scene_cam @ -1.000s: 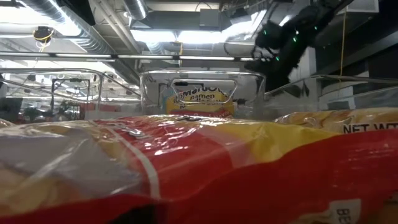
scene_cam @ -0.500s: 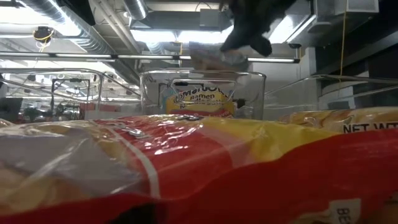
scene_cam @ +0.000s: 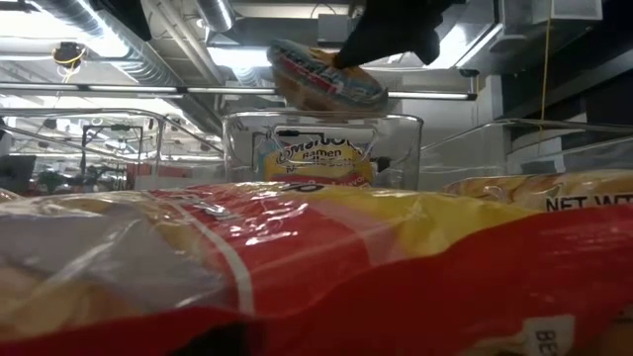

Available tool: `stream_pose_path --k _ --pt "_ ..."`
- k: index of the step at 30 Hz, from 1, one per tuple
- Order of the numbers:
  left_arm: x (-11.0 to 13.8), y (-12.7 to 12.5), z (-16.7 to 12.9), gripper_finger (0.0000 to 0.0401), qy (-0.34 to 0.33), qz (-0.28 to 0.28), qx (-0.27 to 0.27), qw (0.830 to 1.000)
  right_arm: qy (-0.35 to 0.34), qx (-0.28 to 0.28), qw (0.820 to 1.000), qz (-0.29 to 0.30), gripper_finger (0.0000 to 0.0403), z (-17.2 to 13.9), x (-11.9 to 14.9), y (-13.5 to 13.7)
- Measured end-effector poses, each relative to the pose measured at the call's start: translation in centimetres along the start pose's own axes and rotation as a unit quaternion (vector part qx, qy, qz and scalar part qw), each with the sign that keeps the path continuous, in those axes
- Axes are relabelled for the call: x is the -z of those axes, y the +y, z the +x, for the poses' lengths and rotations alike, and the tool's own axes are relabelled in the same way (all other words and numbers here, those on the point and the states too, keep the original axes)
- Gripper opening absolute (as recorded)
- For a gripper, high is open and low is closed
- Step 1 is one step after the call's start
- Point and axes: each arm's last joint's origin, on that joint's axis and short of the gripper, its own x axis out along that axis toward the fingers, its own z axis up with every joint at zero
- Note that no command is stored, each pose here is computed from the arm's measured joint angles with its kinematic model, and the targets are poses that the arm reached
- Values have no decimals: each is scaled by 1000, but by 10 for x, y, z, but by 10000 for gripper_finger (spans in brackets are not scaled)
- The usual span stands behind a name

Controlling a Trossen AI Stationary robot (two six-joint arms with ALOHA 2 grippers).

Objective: Sort Maruchan noodles
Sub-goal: Put the blue noodle pack into the middle transparent bin

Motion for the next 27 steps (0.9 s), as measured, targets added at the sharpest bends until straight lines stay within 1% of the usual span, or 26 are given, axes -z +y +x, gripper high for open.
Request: stream_pose_path --k 4,8,11,13,18,27 --pt "0 0 0 0 0 0 0 1000 -1 24 999 -28 0 0 -4 18" --pt "0 0 0 0 0 0 0 1000 15 31 998 -55 0 1 -10 37" --pt "0 0 0 0 0 0 0 1000 25 32 997 -66 0 7 -9 51" --pt "0 0 0 0 0 0 0 1000 39 36 996 -69 0 10 -4 57" --pt "0 0 0 0 0 0 0 1000 67 63 994 -55 0 15 5 60" --pt "0 0 0 0 0 -1 0 1000 74 51 995 -45 0 1 15 72"
